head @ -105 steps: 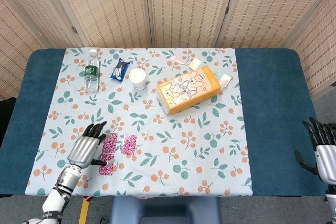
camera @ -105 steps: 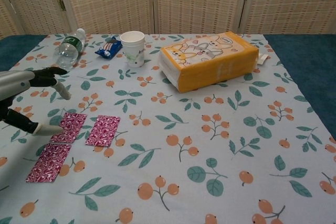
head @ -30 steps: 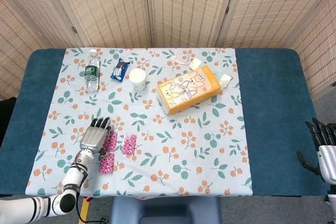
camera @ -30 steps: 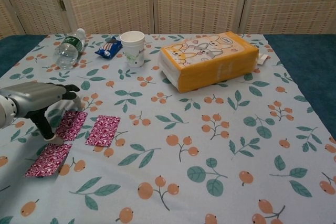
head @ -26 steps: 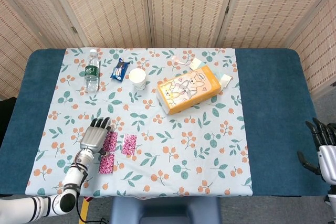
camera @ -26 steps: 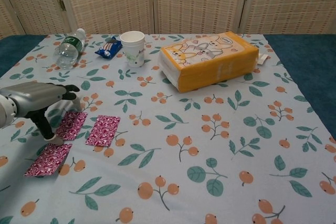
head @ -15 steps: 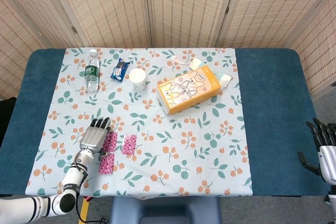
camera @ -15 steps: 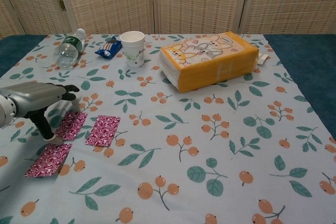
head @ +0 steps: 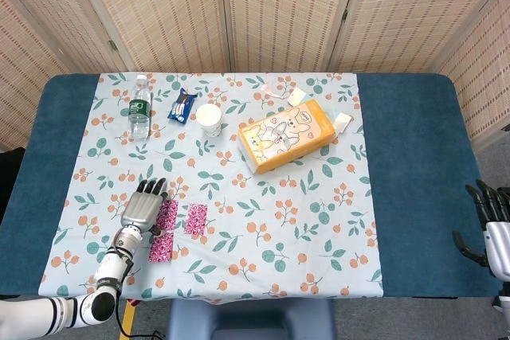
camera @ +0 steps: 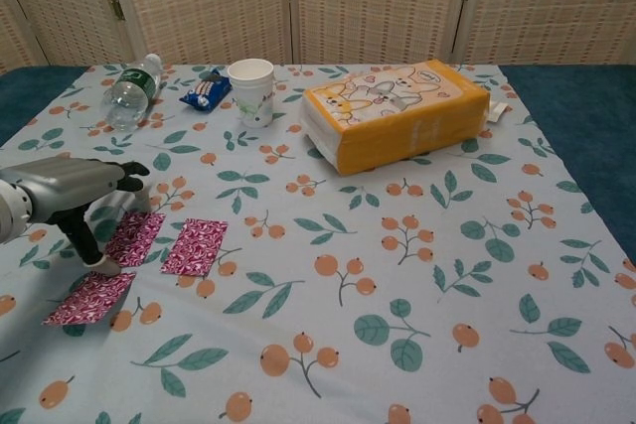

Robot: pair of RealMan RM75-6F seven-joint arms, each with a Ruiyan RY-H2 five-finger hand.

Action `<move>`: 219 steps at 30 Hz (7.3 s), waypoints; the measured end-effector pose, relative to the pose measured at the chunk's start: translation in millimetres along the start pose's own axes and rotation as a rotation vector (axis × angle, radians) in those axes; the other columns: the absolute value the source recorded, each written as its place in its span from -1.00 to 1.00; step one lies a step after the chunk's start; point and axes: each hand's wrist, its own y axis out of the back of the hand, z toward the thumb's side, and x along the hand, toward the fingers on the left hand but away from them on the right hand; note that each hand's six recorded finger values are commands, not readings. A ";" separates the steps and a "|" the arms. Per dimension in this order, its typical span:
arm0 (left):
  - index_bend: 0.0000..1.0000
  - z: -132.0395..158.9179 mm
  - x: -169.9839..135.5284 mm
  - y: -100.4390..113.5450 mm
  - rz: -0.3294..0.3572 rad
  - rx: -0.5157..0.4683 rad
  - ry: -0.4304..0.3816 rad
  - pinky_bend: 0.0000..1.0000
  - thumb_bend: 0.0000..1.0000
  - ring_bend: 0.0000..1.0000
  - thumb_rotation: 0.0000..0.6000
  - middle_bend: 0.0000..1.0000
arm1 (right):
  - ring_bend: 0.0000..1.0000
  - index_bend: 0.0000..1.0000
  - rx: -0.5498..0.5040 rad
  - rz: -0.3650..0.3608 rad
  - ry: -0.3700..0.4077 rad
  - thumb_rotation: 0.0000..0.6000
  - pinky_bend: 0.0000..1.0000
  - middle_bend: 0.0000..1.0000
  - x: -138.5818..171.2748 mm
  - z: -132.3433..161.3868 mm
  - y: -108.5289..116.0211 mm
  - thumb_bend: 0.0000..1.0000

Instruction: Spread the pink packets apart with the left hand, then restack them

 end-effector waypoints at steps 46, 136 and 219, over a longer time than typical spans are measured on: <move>-0.25 -5.4 -56.5 24.5 0.138 -0.041 -0.064 -1.00 -0.57 -1.00 1.00 -0.97 | -1.00 -0.92 -0.007 -0.004 -0.001 1.00 -1.00 -0.94 -0.7 -1.4 0.6 -0.21; -0.62 28.5 -62.7 21.0 0.103 0.028 -0.089 -1.00 -0.59 -1.00 1.00 -1.00 | -1.00 -0.92 -0.020 -0.009 -0.022 1.00 -1.00 -0.94 3.5 -11.3 1.3 -0.21; -0.34 11.8 -85.6 -32.0 0.034 -0.003 -0.076 -1.00 -0.58 -1.00 1.00 -0.99 | -1.00 -0.92 -0.014 -0.007 -0.021 1.00 -1.00 -0.94 3.5 -9.1 2.5 -0.21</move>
